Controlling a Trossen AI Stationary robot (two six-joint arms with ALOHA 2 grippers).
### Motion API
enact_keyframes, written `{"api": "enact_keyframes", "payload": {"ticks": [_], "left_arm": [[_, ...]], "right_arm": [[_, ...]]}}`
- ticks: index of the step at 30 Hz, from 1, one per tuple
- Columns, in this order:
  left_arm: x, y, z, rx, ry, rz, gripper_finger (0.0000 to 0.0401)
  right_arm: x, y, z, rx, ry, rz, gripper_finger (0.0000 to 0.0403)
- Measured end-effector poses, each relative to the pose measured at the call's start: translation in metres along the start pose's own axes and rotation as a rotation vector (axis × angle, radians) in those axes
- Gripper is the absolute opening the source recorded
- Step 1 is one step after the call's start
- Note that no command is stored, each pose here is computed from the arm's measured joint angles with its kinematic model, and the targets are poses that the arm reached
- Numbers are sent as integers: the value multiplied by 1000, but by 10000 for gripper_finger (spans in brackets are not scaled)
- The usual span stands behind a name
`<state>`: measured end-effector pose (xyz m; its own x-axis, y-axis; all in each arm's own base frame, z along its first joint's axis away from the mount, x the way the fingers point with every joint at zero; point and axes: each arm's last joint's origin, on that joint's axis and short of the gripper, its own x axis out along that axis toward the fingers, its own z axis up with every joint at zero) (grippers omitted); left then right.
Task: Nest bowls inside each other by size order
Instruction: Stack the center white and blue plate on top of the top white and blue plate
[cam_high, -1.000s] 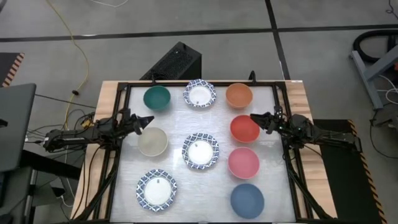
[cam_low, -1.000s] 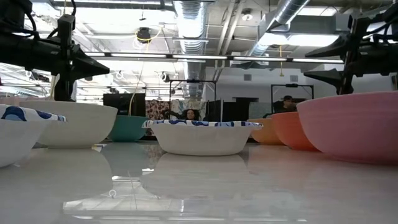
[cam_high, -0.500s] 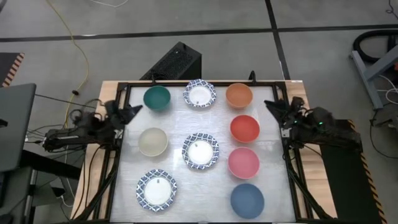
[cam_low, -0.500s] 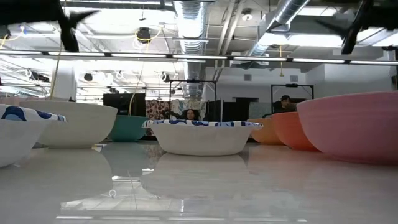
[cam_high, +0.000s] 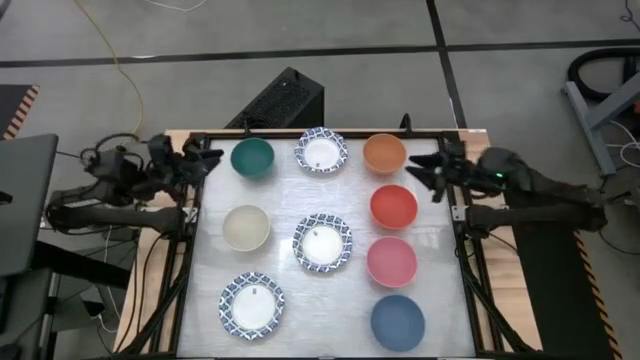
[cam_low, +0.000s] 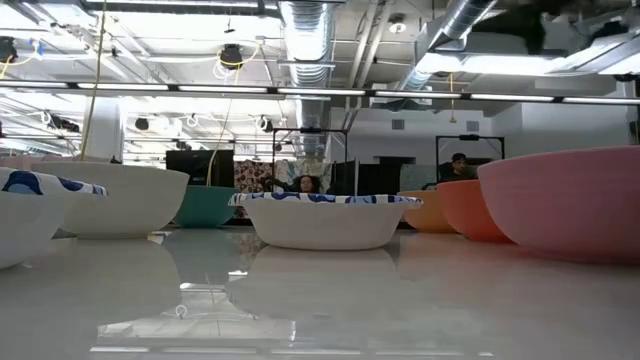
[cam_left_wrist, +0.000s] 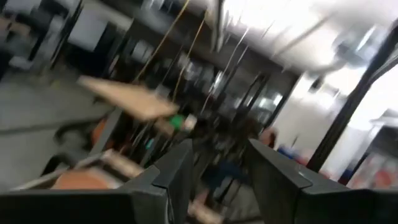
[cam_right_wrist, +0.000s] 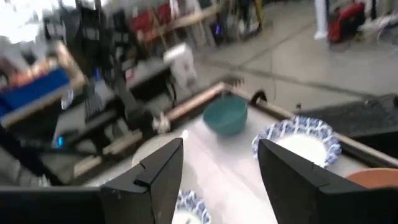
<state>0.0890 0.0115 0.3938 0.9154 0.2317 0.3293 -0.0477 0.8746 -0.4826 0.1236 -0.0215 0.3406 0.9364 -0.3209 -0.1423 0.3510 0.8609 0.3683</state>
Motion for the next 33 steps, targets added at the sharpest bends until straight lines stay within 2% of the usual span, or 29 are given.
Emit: {"api": "enact_keyframes", "payload": {"ticks": [6, 10, 15, 21, 24, 33], "left_arm": [[5, -13, 24, 90, 174, 97, 138], [3, -18, 36, 163, 168, 99, 138], [-2, -17, 39, 169, 140, 155, 138], [-6, -8, 30, 119, 199, 315, 138], [-8, -4, 25, 132, 251, 368, 138], [-8, -2, 20, 140, 292, 405, 138]], "right_arm": [[45, 30, 14, -65, 147, 36, 233], [78, 48, 13, -71, 238, 66, 255], [119, 61, 1, -48, 376, 129, 283], [168, 66, -41, -80, 587, 137, 296], [187, 66, -55, -86, 629, 117, 296], [228, 56, -100, -192, 761, 15, 296]]}}
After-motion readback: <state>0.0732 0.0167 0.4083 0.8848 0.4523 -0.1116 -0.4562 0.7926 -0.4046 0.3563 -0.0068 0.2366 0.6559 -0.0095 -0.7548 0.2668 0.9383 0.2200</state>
